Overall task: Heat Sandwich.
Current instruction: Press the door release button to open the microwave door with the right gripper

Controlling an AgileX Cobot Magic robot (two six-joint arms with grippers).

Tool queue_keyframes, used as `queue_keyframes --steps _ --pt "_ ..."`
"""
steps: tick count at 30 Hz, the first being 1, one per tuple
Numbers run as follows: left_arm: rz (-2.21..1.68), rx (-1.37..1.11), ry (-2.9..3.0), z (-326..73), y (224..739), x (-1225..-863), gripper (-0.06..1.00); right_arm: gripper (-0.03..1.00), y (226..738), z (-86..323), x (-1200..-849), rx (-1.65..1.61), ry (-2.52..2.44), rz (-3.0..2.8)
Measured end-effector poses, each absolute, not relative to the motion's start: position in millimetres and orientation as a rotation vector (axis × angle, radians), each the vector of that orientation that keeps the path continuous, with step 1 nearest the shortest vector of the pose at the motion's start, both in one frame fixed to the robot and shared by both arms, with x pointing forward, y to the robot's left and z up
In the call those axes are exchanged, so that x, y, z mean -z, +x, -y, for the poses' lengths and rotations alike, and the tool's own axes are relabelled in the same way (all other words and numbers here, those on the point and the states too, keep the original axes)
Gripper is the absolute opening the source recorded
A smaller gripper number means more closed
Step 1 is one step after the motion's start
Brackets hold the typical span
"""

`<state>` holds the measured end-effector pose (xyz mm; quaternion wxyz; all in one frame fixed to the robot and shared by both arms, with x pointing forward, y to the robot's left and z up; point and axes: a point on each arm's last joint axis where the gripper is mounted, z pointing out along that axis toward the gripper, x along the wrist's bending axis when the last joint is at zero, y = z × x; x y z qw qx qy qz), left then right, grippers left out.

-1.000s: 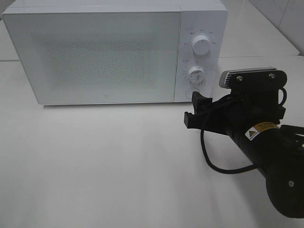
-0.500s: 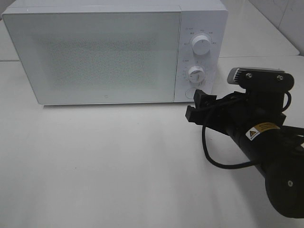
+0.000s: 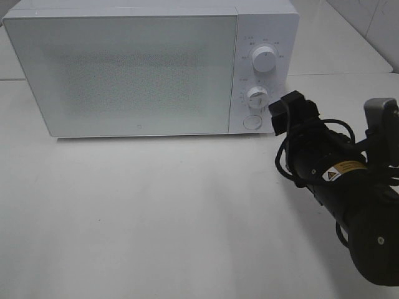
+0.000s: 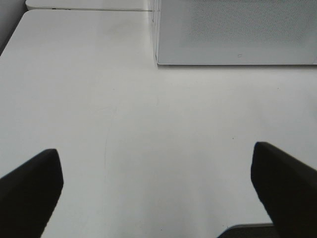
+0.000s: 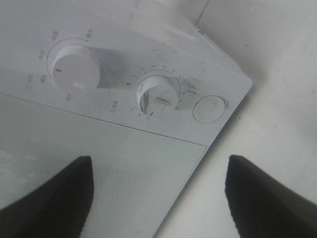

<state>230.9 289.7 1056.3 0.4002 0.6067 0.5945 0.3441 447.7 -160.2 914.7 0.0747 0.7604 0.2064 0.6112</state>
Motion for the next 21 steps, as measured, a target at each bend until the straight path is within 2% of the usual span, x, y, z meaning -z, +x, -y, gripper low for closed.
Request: queue_keyframes --steps 4,7,8,9,10,11,12,13,14,17,21 --pt "-1.504 -0.871 1.535 -289.7 230.9 -1056.3 0.97 0.66 447.7 160.2 -914.7 -1.916 2.418 -0.409" --pt "-1.504 -0.871 1.535 -289.7 230.9 -1056.3 0.97 0.52 447.7 160.2 -914.7 -1.954 2.485 -0.291" --pt "-1.504 -0.871 1.535 -289.7 230.9 -1056.3 0.97 0.42 447.7 160.2 -914.7 -1.958 2.492 -0.278" --pt "-1.504 -0.871 1.535 -289.7 230.9 -1056.3 0.97 0.42 447.7 160.2 -914.7 -1.958 2.492 -0.278" --pt "-1.504 -0.871 1.535 -289.7 230.9 -1056.3 0.97 0.38 447.7 160.2 -914.7 -1.959 2.493 -0.275" --pt "-1.504 -0.871 1.535 -289.7 230.9 -1056.3 0.97 0.32 447.7 160.2 -914.7 -1.962 2.499 -0.265" --pt "-1.504 -0.871 1.535 -289.7 230.9 -1056.3 0.97 0.21 447.7 160.2 -914.7 -1.964 2.503 -0.258" --pt "-1.504 -0.871 1.535 -289.7 230.9 -1056.3 0.97 0.16 447.7 160.2 -914.7 -1.964 2.503 -0.258" --pt "-1.504 -0.871 1.535 -289.7 230.9 -1056.3 0.97 0.16 447.7 160.2 -914.7 -1.964 2.503 -0.258" --pt "-1.504 -0.871 1.535 -289.7 230.9 -1056.3 0.97 0.03 447.7 160.2 -914.7 -1.965 2.503 -0.256" --pt "-1.504 -0.871 1.535 -289.7 230.9 -1056.3 0.97 0.01 447.6 160.2 -914.4 -1.961 2.509 -0.255"
